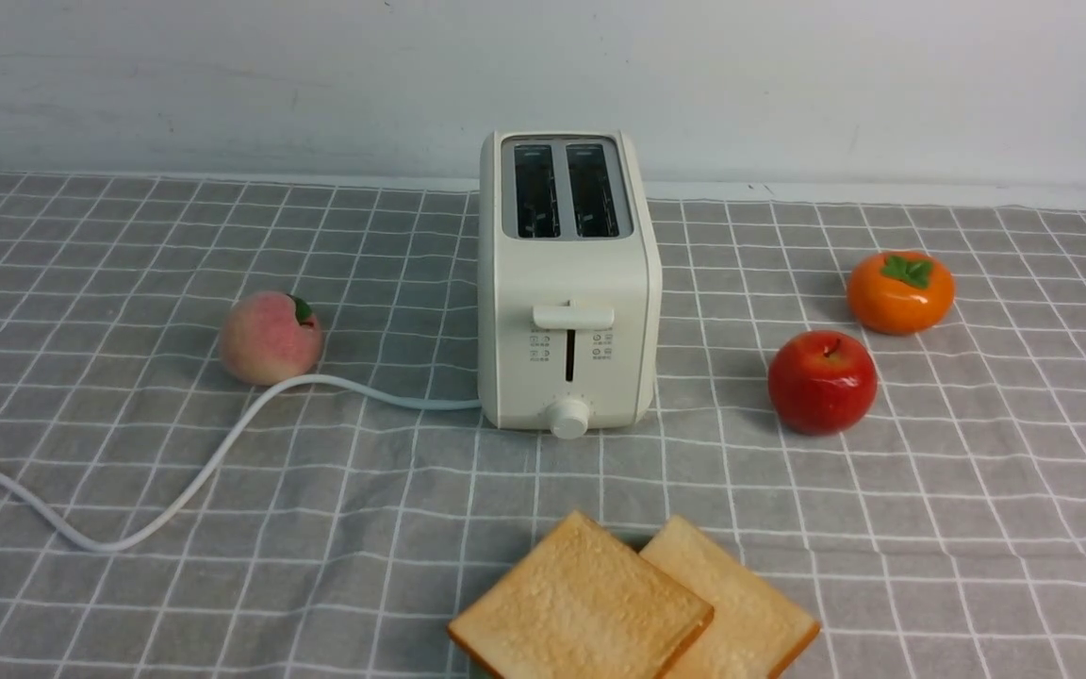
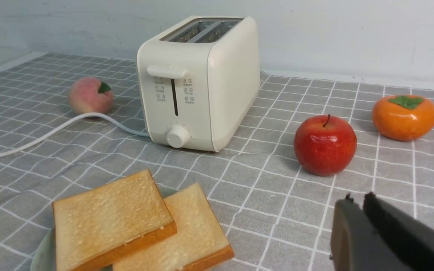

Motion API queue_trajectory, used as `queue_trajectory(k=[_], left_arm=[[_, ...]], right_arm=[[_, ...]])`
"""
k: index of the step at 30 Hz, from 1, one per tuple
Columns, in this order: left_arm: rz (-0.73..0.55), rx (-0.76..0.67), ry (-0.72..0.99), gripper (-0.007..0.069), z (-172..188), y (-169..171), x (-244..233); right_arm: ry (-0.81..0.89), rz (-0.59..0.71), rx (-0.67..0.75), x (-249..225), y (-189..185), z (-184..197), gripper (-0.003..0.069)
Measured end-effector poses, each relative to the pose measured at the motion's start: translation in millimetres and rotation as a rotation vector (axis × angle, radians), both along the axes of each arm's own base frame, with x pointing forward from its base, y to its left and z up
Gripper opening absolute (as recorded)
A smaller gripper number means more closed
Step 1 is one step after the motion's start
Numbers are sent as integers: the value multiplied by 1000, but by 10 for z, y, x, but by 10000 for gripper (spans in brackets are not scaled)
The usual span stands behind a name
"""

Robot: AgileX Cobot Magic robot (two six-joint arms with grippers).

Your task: Take toasted bread from bread machine on grey coffee table place on plate.

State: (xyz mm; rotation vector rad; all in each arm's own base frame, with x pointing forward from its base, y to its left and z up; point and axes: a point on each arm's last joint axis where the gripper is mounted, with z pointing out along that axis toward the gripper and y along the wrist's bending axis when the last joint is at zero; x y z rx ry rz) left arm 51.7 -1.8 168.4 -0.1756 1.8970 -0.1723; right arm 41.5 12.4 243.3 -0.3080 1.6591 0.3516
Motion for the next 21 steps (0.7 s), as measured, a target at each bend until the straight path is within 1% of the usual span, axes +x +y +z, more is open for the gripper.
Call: queue_trajectory(k=[5, 11, 12, 14, 15, 16, 18, 19, 21], left_arm=[[0, 0, 0, 36, 0, 0, 0], [0, 0, 0, 39, 0, 0, 0], [0, 0, -1, 39, 1, 0, 0], [0, 0, -1, 39, 1, 0, 0], [0, 0, -1, 39, 1, 0, 0], [0, 0, -1, 39, 1, 0, 0], [0, 0, -1, 40, 1, 0, 0], [0, 0, -1, 40, 1, 0, 0], [0, 0, -1, 48, 1, 0, 0]], right_arm=[[-5, -18, -21, 2, -8, -3, 53], [11, -185, -90, 9, -76, -35, 55], [31, -249, -94, 15, -96, -70, 56], [75, -315, -80, 33, -109, -169, 59], [81, -321, -79, 35, -110, -183, 59], [122, -361, -56, 53, -116, -288, 62], [191, -386, -34, 77, -116, -493, 64], [191, -386, -32, 77, -115, -493, 64], [245, -383, -29, 88, -109, -697, 69]])
